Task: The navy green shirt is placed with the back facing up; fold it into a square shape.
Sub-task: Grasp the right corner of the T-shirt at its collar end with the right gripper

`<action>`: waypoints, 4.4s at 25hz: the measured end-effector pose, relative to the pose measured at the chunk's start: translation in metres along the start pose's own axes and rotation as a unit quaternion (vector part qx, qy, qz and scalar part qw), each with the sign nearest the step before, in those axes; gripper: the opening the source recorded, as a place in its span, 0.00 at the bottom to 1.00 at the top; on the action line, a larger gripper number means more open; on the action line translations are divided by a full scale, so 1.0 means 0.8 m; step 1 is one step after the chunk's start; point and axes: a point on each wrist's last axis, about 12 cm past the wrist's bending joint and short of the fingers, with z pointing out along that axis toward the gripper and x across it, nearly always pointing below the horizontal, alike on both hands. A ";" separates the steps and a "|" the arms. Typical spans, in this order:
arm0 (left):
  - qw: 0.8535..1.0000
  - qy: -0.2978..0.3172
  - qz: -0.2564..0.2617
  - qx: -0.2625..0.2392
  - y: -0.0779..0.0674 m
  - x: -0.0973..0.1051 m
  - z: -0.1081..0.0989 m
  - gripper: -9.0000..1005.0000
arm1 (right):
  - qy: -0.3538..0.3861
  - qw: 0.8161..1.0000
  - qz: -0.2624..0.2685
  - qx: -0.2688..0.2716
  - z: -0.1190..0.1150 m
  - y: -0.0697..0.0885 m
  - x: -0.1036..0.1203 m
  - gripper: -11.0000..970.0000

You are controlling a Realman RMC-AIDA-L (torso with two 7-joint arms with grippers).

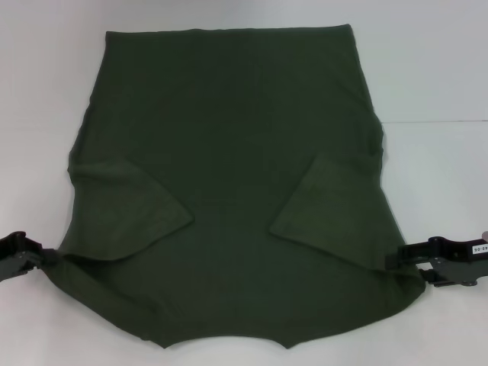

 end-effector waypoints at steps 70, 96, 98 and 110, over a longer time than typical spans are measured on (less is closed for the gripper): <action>0.992 0.050 0.055 0.098 -0.032 -0.003 -0.032 0.05 | -0.039 0.980 -0.191 -0.041 -0.055 -0.003 -0.003 0.17; 0.997 0.019 0.046 0.066 -0.020 -0.007 -0.022 0.04 | 0.023 0.996 -0.074 0.042 -0.027 -0.008 -0.006 0.46; 0.997 0.017 0.047 0.065 -0.021 -0.008 -0.021 0.04 | 0.022 0.996 -0.070 0.043 -0.025 -0.009 -0.006 0.46; 0.996 0.012 0.051 0.067 -0.025 -0.012 -0.019 0.04 | 0.019 0.997 -0.062 0.045 -0.014 -0.007 -0.006 0.46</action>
